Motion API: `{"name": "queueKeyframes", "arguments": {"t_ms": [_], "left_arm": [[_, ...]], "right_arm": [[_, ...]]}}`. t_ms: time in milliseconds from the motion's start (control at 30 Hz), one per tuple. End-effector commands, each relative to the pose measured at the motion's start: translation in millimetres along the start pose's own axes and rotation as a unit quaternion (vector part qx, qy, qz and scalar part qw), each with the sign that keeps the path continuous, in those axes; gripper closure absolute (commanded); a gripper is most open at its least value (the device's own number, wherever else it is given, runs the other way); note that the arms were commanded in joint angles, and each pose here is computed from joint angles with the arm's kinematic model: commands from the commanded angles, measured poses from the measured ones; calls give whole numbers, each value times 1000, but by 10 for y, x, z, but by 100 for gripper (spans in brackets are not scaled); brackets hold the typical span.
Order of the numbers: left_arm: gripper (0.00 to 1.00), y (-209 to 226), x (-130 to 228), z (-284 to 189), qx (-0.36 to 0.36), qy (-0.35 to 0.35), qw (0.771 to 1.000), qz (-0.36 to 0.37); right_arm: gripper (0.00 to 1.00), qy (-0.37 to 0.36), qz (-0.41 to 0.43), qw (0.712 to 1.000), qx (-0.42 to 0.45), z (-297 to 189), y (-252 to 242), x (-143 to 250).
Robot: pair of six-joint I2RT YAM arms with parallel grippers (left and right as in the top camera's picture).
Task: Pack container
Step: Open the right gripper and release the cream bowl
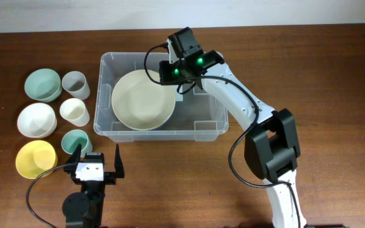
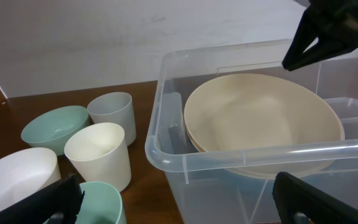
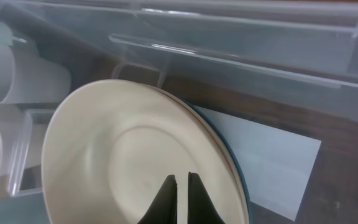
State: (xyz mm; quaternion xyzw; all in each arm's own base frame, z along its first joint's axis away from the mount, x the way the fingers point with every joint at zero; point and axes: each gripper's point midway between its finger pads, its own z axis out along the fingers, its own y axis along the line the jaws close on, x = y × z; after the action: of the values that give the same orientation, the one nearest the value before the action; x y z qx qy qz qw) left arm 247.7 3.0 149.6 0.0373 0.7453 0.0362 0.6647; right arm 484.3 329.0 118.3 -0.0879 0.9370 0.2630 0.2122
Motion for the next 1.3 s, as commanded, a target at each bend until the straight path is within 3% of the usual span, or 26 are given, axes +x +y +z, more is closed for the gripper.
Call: {"name": "queueKeyframes", "arguments": {"t_ms": [0,767,1267], "left_arm": [[0,23,34,3,-6,5,1000,-5],[0,23,34,3,-6,5,1000,-5],[0,23,34,3,-6,5,1000,-5]], "right_arm": [[96,12,3,1000,17,180,-148,84],[96,24,13,999,40,337,-386,150],[96,10,5,1000,-5,316,-290,26]]}}
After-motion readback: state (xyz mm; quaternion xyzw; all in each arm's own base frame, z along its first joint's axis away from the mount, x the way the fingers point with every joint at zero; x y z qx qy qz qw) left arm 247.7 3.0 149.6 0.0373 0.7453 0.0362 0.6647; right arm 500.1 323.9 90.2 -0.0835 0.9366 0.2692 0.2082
